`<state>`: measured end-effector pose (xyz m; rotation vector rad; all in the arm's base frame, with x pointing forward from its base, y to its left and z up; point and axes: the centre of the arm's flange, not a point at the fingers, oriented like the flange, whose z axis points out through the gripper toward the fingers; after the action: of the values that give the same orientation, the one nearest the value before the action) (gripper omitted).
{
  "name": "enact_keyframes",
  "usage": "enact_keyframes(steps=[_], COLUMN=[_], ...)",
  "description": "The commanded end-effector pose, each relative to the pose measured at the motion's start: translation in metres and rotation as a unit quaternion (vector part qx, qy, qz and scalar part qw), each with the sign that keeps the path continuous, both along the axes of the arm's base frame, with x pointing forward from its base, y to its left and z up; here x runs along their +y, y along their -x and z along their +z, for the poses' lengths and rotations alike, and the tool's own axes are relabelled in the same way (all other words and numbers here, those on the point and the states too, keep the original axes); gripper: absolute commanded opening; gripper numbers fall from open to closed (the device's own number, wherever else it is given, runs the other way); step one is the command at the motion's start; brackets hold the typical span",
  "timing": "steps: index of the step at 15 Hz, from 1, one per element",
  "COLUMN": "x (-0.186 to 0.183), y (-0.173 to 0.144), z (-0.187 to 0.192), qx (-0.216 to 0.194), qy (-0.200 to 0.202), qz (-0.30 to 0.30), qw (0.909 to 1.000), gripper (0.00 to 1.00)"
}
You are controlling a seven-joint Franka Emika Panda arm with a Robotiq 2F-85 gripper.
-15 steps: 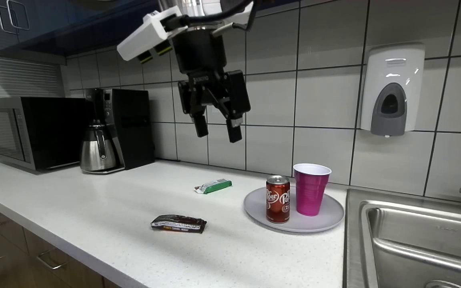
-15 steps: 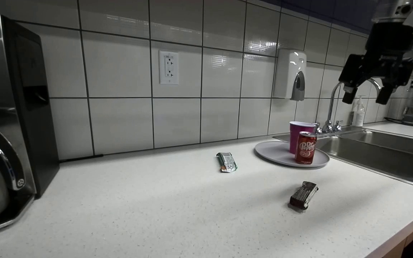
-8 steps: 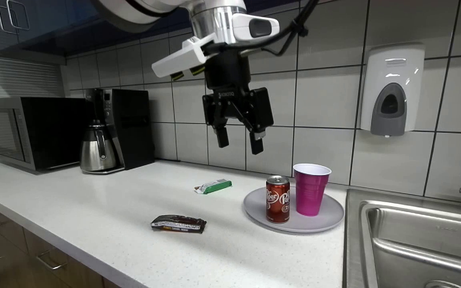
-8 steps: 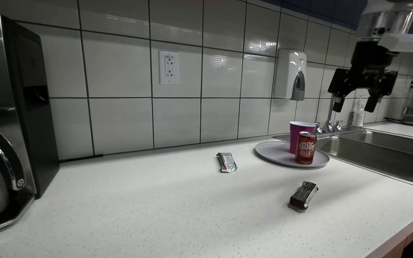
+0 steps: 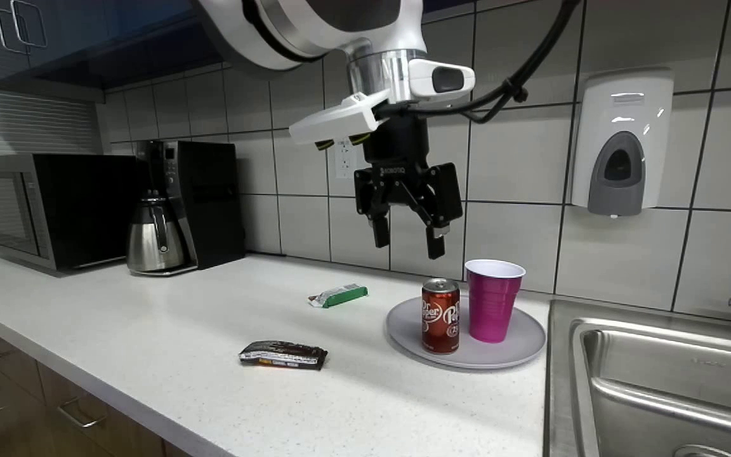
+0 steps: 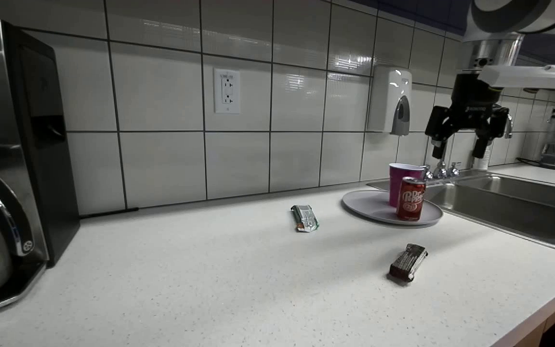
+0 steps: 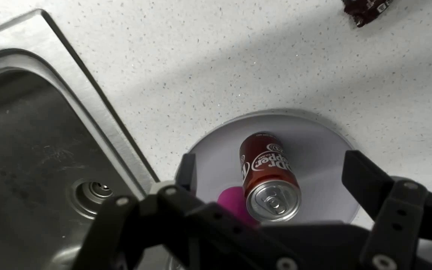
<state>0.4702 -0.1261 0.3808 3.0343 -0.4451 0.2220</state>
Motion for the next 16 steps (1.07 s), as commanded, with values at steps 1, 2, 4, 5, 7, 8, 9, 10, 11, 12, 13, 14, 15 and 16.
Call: enact_keyframes(steps=[1,2,4,5,7,8,9,10,11,12,13,14,15,16], x=[-0.007,-0.009,-0.01,-0.011,-0.011,-0.01,-0.01,-0.01,-0.01,-0.01,-0.01,-0.01,-0.011,-0.012], y=[-0.032,-0.039,-0.05,-0.055,-0.066,-0.071,-0.075,-0.08,-0.085,-0.09,-0.094,-0.098,-0.102,-0.105], z=[-0.005,-0.011,-0.019,-0.024,-0.032,-0.036,-0.04,-0.041,-0.044,-0.046,-0.049,-0.051,-0.053,-0.056], qx=[0.007,0.01,0.015,0.018,0.024,0.026,0.028,0.03,0.032,0.033,0.034,0.034,0.036,0.037], qy=[0.006,0.005,0.004,0.004,0.003,0.002,0.003,0.002,0.001,0.002,0.002,0.003,0.002,0.002], qz=[-0.003,-0.002,-0.001,0.0,0.002,0.004,0.005,0.005,0.006,0.006,0.007,0.007,0.007,0.006], qw=[1.0,0.9999,0.9999,0.9998,0.9997,0.9996,0.9996,0.9995,0.9995,0.9994,0.9994,0.9994,0.9993,0.9993], gripper=[1.0,1.0,1.0,1.0,1.0,1.0,1.0,1.0,1.0,1.0,1.0,1.0,1.0,1.0])
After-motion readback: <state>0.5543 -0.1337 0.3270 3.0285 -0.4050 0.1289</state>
